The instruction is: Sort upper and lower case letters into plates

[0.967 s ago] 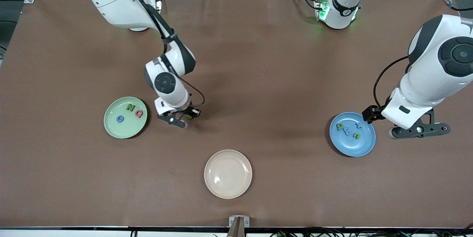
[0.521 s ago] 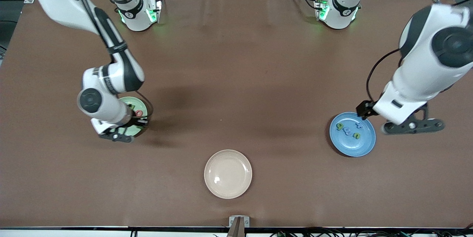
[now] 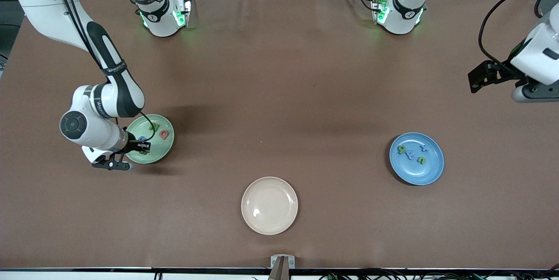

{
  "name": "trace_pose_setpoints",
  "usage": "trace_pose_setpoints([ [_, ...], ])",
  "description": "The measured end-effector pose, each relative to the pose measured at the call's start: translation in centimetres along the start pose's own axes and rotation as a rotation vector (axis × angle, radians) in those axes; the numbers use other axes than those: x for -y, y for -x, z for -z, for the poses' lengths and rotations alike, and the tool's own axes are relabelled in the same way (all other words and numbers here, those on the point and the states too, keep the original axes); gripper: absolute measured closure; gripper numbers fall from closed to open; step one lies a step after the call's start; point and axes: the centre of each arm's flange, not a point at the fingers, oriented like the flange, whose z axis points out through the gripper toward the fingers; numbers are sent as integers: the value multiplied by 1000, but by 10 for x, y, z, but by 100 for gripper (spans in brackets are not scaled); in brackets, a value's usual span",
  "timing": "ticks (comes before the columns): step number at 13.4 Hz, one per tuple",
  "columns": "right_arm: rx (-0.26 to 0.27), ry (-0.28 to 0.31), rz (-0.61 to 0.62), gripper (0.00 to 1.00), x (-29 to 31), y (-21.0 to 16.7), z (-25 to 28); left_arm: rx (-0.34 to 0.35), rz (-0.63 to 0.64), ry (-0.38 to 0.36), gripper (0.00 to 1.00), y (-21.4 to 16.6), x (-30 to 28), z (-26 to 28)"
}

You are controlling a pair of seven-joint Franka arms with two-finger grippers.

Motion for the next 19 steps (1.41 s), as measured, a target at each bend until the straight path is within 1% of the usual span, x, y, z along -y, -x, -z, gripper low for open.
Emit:
trace_pose_setpoints([
  [1, 5, -2, 5, 66, 3, 1, -7, 7, -7, 31, 0, 5, 14, 0],
  [2, 7, -4, 7, 66, 5, 1, -11, 10, -12, 46, 0, 11, 28, 0],
  [4, 9, -5, 11, 65, 7, 2, -13, 11, -14, 56, 0, 25, 39, 3],
  [5, 9, -6, 12, 60, 8, 2, -12, 12, -18, 56, 0, 30, 36, 3],
  [9, 14, -3, 12, 19, 8, -3, 0, 23, -32, 55, 0, 37, 26, -1],
  [10, 29, 2, 12, 7, 9, -7, 16, 21, -29, 55, 0, 40, 28, -2],
  [11, 47, 8, 12, 0, 9, -9, 37, 13, -25, 55, 0, 44, 30, -1],
  [14, 72, 26, 7, 0, 6, -6, 109, -11, -18, 54, 0, 51, 33, 3],
  [15, 89, 34, 1, 0, 3, -2, 133, -20, -18, 54, 0, 49, 33, 2],
  [17, 150, 49, -21, 0, -9, 2, 186, -27, -18, 54, 0, 46, 33, -3],
  [18, 167, 53, -34, 0, -16, 2, 215, -25, -18, 54, 0, 45, 32, -4],
  [19, 171, 54, -44, 0, -21, 1, 241, -24, -18, 54, 0, 45, 32, -5],
])
